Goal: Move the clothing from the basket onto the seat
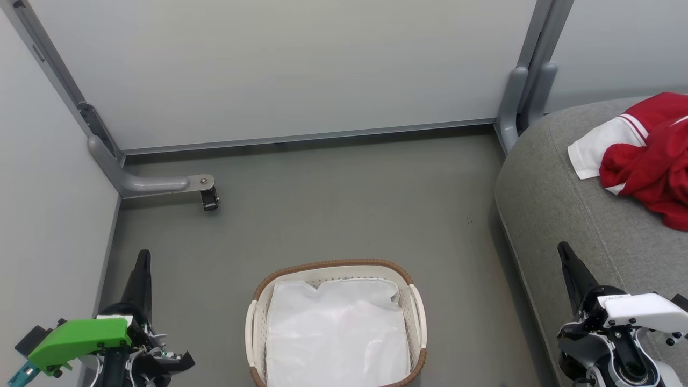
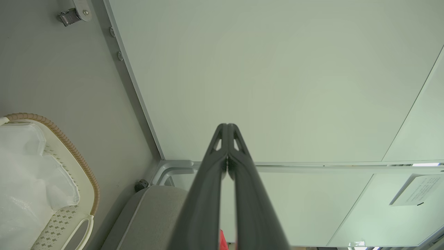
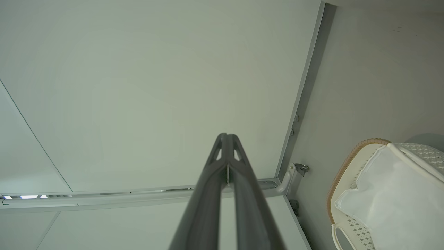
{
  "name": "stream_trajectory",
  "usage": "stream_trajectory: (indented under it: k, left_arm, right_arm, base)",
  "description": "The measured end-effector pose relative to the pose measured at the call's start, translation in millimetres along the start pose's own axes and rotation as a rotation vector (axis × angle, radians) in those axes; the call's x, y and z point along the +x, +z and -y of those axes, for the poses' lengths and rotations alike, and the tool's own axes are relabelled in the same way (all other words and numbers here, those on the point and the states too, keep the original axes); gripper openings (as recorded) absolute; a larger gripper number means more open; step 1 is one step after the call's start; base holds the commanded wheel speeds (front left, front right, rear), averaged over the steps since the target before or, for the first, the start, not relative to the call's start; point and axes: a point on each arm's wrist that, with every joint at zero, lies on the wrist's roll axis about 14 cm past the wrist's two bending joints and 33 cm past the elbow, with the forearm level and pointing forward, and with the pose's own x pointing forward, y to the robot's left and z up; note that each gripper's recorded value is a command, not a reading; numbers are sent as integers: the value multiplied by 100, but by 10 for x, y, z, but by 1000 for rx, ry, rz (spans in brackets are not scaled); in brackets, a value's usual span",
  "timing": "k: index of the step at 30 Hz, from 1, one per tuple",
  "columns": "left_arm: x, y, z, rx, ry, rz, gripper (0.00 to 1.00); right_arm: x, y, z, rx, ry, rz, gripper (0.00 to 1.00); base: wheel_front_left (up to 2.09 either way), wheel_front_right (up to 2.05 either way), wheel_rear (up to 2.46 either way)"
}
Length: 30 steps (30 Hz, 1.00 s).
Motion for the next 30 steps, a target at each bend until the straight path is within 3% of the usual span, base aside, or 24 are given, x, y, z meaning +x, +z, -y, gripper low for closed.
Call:
stream_trajectory:
  k: [30]
  left_arm:
    - [0,0,1,0,0,0,0]
  right_arm:
    - [0,0,-1,0,0,0,0]
  base:
    - [0,0,0]
